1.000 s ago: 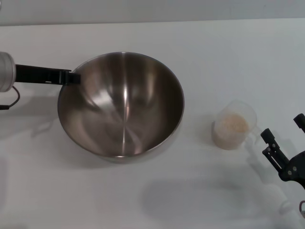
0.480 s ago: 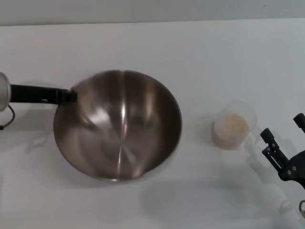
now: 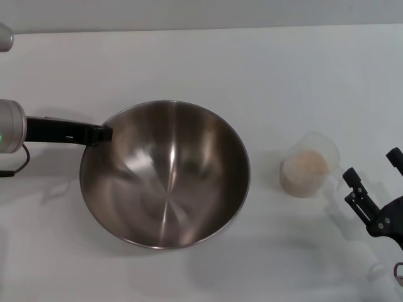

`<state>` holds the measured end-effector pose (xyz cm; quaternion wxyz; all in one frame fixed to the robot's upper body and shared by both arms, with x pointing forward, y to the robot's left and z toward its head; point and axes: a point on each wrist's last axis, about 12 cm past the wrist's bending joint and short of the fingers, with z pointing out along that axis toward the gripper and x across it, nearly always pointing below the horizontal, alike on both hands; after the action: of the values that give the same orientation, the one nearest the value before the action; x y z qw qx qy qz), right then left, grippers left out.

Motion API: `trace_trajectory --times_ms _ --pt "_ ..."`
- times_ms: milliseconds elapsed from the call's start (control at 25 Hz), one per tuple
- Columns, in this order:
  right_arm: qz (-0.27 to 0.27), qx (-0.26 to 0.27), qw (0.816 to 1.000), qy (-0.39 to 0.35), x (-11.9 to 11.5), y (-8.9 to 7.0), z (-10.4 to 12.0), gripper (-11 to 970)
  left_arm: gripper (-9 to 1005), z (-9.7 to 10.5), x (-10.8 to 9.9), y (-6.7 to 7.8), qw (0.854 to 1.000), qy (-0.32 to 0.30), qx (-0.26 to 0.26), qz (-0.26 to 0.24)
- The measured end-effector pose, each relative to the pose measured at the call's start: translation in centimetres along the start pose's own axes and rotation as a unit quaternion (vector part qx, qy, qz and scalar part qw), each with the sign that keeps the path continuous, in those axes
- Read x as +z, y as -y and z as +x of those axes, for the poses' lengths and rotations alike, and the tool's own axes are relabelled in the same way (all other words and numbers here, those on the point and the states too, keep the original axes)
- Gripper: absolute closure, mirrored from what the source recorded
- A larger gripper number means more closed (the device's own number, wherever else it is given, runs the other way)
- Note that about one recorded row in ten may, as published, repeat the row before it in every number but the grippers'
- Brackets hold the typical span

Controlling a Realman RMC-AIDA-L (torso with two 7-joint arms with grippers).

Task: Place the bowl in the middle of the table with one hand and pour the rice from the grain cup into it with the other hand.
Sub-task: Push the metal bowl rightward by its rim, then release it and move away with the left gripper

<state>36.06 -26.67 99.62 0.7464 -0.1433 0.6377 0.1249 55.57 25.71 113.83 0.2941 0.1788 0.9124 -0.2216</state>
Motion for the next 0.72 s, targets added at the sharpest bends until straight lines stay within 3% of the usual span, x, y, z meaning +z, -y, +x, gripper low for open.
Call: trace_trajectory --times_ms 400,600,680,720 --pt "0.000 -0.001 1.000 0.000 0.0 0.0 0.0 191 861 -0.7 0.2 1.0 0.999 0.014 0.025 0.023" --pt "0.000 -0.001 1.000 0.000 0.0 0.0 0.0 192 642 -1.6 -0.4 1.3 0.997 0.042 0.047 0.034" --pt "0.001 -0.001 1.000 0.001 -0.1 0.0 0.0 192 602 -2.4 -1.2 1.5 0.994 0.071 0.076 0.019" --pt "0.001 -0.001 1.000 0.002 -0.1 0.0 -0.1 192 582 -3.2 -2.3 1.6 0.987 0.113 0.110 -0.011"
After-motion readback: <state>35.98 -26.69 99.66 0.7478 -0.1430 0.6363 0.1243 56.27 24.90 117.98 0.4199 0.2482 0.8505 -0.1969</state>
